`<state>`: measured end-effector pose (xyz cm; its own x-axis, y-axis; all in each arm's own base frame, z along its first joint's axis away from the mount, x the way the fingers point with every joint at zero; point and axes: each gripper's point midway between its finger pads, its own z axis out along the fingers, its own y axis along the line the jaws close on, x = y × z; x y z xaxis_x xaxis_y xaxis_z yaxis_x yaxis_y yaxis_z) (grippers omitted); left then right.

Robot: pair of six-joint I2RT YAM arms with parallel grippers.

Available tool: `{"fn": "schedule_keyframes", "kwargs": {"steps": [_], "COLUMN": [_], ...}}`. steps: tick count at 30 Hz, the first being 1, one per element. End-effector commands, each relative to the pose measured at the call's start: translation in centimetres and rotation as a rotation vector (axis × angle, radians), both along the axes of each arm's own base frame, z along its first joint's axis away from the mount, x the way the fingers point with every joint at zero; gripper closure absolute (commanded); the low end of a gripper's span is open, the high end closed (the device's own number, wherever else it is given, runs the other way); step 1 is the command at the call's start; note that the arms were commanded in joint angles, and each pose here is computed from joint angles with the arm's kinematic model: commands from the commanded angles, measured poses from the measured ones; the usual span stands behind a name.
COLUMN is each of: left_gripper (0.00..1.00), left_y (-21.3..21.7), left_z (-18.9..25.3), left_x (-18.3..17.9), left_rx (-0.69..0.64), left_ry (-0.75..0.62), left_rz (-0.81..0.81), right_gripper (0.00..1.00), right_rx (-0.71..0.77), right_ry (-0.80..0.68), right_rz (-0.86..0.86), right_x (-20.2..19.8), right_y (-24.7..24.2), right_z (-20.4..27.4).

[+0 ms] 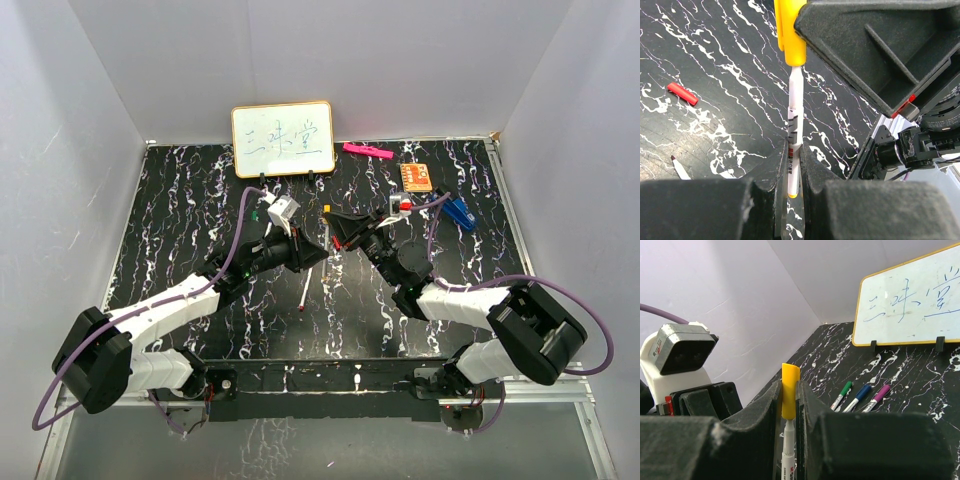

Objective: Insert the pens into the pen caps

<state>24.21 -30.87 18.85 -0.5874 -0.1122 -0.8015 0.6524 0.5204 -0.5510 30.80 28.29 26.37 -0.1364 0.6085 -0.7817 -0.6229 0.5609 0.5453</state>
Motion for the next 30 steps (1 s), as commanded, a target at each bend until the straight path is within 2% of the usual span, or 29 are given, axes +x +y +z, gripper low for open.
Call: {"fn": "schedule_keyframes", "kwargs": {"steps": [1, 19, 30], "left_gripper": [1.0, 1.0, 1.0], "left_y": [-0.2, 0.3, 0.4], "left_z": [2.0, 2.8, 5.1], "left_x": [0.0, 0.4, 1.3], "left_rx": [-0.044, -0.083, -0.156], "left_ry": [-0.053, -0.06, -0.107], "left_rz": [-0.003, 0.052, 0.099], "right_gripper": [1.0, 1.0, 1.0], "right_rx": [0.039, 0.04, -0.023], "right_ry": [-0.04, -0.022, 0.04], "right_rz": [0.018, 0.037, 0.111], "right_x": [-0.3, -0.7, -1.3], "right_y": [0.1, 0.1, 1.5], "right_z": [1.6, 0.9, -1.5]}}
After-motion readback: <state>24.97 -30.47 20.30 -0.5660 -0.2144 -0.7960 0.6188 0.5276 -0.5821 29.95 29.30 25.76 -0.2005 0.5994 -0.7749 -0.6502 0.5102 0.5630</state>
